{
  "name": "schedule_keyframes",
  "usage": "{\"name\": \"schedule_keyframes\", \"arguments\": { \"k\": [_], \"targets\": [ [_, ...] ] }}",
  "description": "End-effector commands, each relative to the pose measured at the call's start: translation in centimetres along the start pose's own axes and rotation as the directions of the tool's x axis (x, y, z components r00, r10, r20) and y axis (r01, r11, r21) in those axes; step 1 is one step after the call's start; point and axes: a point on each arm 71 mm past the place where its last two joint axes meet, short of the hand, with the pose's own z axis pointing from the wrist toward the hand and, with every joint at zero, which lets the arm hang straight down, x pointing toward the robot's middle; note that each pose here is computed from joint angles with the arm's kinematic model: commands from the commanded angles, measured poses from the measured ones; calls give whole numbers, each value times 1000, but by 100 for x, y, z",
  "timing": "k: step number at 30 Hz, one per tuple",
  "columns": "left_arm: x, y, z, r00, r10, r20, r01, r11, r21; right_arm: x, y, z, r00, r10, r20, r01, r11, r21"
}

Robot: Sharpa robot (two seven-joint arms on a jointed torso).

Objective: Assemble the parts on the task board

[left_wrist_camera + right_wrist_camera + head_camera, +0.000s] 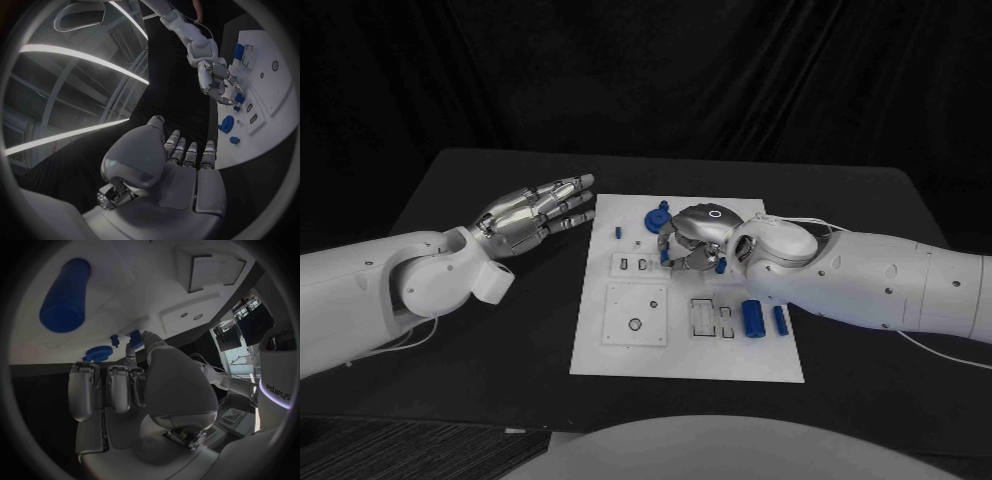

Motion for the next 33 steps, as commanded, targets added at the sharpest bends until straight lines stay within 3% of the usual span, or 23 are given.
{"name": "schedule_keyframes", "arguments": {
  "k": [1, 33],
  "targets": [
    [20, 2, 10, 1000, -13, -17, 13, 1000, 8, 42, -15, -2, 1000, -1, -24, 2, 1000, 24],
    [15, 22, 12, 1000, -15, -19, 15, 1000, 2, 69, -7, 13, 999, -2, -45, 3, 1000, 26]
  ]
}}
